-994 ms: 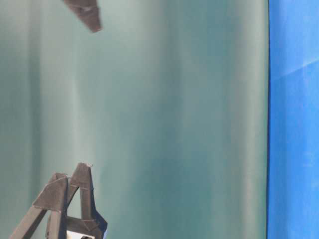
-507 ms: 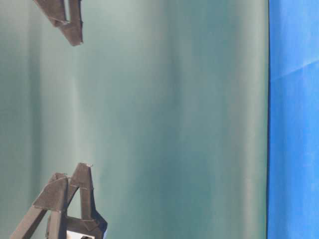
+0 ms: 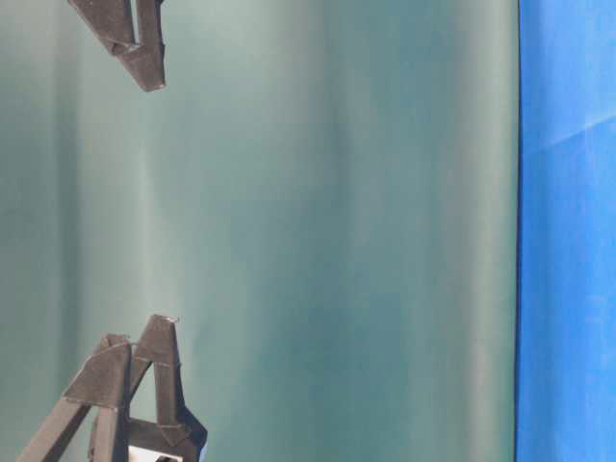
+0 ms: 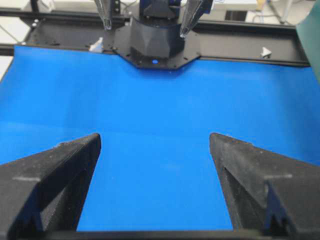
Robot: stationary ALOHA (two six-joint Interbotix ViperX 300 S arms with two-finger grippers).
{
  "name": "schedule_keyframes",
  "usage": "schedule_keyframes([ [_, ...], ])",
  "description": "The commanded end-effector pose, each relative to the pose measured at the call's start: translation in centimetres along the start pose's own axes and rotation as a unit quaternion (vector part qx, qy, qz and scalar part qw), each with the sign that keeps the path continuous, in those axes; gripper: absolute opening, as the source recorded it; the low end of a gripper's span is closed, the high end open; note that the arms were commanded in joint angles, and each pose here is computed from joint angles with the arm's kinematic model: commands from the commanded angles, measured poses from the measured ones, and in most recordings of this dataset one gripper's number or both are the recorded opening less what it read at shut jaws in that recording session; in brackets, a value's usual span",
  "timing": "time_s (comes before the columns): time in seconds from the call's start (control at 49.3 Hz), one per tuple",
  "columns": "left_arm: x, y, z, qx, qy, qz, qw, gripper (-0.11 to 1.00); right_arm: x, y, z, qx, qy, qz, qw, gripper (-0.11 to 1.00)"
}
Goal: Handover the blue block to the right arm after grasping it with the left arm, then place it in the designated position.
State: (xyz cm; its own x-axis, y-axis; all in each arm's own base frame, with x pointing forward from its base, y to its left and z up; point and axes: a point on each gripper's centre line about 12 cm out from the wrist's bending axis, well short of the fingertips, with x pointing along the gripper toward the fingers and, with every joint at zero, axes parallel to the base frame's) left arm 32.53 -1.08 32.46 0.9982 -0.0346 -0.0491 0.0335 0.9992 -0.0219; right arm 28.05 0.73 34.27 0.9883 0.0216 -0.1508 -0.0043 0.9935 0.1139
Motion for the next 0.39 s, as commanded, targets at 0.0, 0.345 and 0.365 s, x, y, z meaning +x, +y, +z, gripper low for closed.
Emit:
schedule_keyframes([
  [0.0,0.06,0.01,1.45,0.002,-0.022,0.0,0.9998,0.93,-0.05,0.01,0.82,0.0,-0.012,0.001,0.9999,0.82],
  [0.345,0.06,0.01,1.45,0.002,-0.022,0.0,0.9998,0.93,-0.05,0.04,0.74,0.0,-0.011,0.001,0.9999,0.82],
  [0.365,0.05,0.02,1.39,0.001,-0.021,0.0,0.9998,0.93,-0.05,0.0,0.81,0.0,-0.012,0.001,0.9999,0.82],
])
